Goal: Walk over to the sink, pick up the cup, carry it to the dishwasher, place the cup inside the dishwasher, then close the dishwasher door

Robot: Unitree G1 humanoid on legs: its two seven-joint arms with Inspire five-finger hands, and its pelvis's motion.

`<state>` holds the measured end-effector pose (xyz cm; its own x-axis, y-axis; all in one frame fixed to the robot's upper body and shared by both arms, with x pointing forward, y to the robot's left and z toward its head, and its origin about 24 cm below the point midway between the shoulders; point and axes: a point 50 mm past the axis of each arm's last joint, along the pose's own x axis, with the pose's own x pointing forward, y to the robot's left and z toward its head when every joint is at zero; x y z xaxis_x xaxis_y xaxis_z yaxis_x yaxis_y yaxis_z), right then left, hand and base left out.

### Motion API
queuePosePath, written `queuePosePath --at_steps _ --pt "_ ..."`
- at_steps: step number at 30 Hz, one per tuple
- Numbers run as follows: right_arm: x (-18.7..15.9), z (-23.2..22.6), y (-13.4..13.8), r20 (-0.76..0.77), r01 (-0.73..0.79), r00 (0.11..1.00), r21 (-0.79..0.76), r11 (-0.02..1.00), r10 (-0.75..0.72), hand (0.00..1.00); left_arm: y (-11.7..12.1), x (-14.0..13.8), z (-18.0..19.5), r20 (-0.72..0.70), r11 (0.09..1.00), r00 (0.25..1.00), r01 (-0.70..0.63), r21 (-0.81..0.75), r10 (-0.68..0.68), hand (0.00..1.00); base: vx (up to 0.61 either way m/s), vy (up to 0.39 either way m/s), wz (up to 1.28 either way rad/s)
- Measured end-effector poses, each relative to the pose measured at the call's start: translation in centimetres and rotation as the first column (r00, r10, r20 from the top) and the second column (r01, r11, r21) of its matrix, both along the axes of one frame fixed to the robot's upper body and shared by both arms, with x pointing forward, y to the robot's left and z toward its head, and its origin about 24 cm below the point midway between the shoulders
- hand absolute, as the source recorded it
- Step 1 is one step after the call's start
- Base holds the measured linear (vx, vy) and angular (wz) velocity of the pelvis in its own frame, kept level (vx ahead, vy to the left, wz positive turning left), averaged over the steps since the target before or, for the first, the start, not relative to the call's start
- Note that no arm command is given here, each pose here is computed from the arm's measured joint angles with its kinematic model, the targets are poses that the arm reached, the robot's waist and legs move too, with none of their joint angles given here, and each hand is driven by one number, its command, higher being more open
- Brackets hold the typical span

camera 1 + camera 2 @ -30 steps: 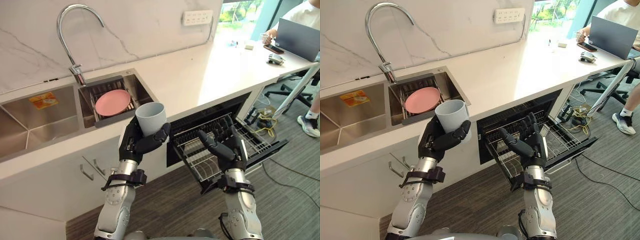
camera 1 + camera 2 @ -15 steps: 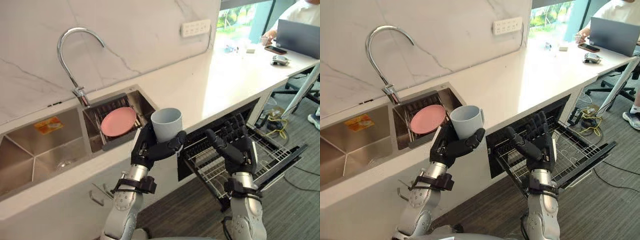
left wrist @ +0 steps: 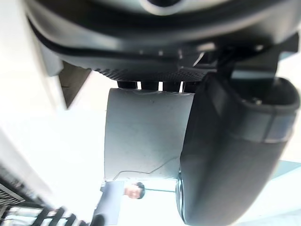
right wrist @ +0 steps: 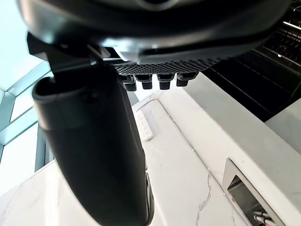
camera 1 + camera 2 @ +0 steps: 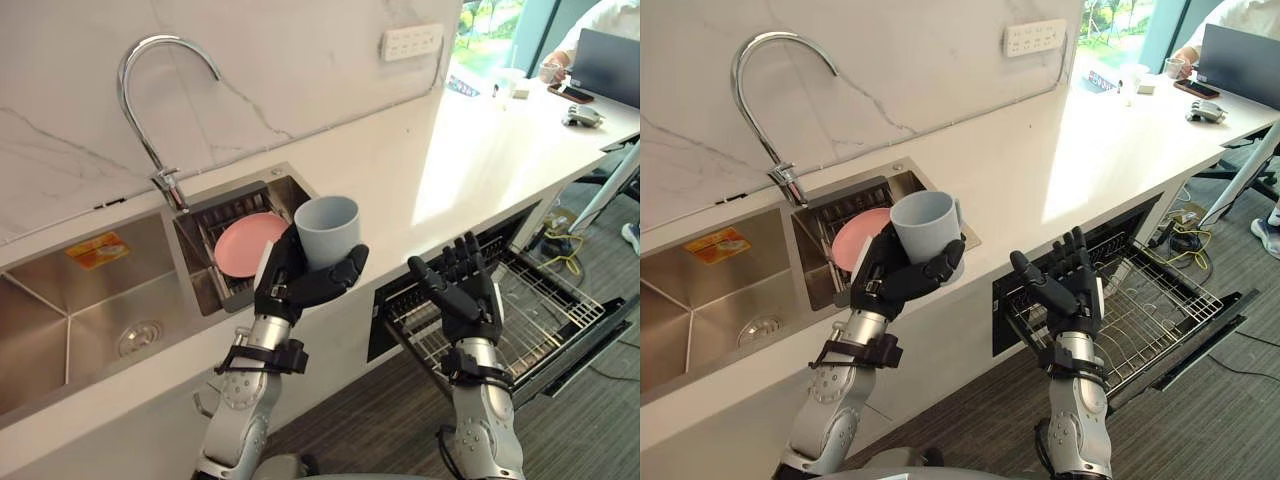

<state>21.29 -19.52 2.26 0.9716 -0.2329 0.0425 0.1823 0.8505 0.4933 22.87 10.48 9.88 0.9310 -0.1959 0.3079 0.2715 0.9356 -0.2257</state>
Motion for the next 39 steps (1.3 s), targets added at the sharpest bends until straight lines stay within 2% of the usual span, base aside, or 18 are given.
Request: queuePosePath --at_steps 4,6,9,12,18,20,25,28,32,34,36,39 --pt "-0.1 -0.9 -0.4 -0.029 0.027 0.999 0.009 1.0 -0.026 1.0 2.0 0.3 0.5 0.018 0.991 0.991 -0.135 -0.025 0.135 0.0 0.18 0.026 -0.16" --pt "0.6 0.0 -0.5 0.018 0.019 1.0 0.0 1.0 -0.019 1.0 3.6 0.2 1.2 0.067 0.976 0.974 -0.216 -0.037 0.218 0.0 0.15 -0.069 -0.32" --pt "0.4 2.4 -2.3 0.117 0.086 0.99 -0.035 0.996 -0.081 1.0 5.3 0.2 1.2 0.07 0.954 0.952 -0.298 -0.031 0.299 0.0 0.17 -0.205 -0.07" --pt "-0.6 4.4 -4.6 0.194 0.182 0.967 -0.082 0.98 -0.164 1.0 4.5 0.2 1.3 0.065 0.956 0.956 -0.279 -0.094 0.285 0.0 0.12 -0.229 0.06" --pt "-0.5 6.4 -4.3 0.276 0.16 0.953 -0.096 0.982 -0.128 1.0 4.4 0.3 1.0 0.035 0.952 0.955 -0.29 -0.1 0.295 0.0 0.04 -0.188 -0.34" --pt "-0.3 5.9 -3.8 0.226 0.111 0.97 -0.086 0.99 -0.089 1.0 3.9 0.3 0.9 0.024 0.956 0.961 -0.272 -0.107 0.276 0.0 0.0 -0.108 -0.18" --pt "0.1 6.8 -2.6 0.259 0.011 0.966 -0.041 0.999 0.0 1.0 2.8 0.3 1.0 0.031 0.968 0.973 -0.225 -0.109 0.23 0.0 -0.01 -0.038 -0.1" --pt "0.3 7.2 -1.8 0.305 -0.143 0.943 0.014 0.99 0.132 1.0 1.7 0.6 1.2 0.038 0.976 0.98 -0.19 -0.11 0.195 0.0 -0.02 0.012 -0.11" --pt "0.6 7.9 1.1 0.356 -0.438 0.842 0.014 0.899 0.404 1.0 0.1 1.8 1.3 0.061 0.984 0.982 -0.179 -0.001 0.179 0.0 -0.01 0.005 0.0" --pt "0.6 8.3 2.4 0.371 -0.528 0.789 0.004 0.849 0.489 1.0 -0.4 2.0 1.2 0.072 0.983 0.982 -0.177 0.056 0.173 0.0 -0.02 -0.007 0.05" --pt "0.7 8.8 4.3 0.39 -0.655 0.692 -0.014 0.755 0.608 1.0 -1.0 2.2 0.9 0.099 0.966 0.98 -0.186 0.179 0.17 0.0 -0.02 -0.003 0.05" --pt "0.9 9.1 4.5 0.378 -0.68 0.669 -0.035 0.732 0.64 1.0 -0.9 2.5 0.7 0.11 0.948 0.976 -0.208 0.242 0.186 0.0 -0.02 0.007 0.1"
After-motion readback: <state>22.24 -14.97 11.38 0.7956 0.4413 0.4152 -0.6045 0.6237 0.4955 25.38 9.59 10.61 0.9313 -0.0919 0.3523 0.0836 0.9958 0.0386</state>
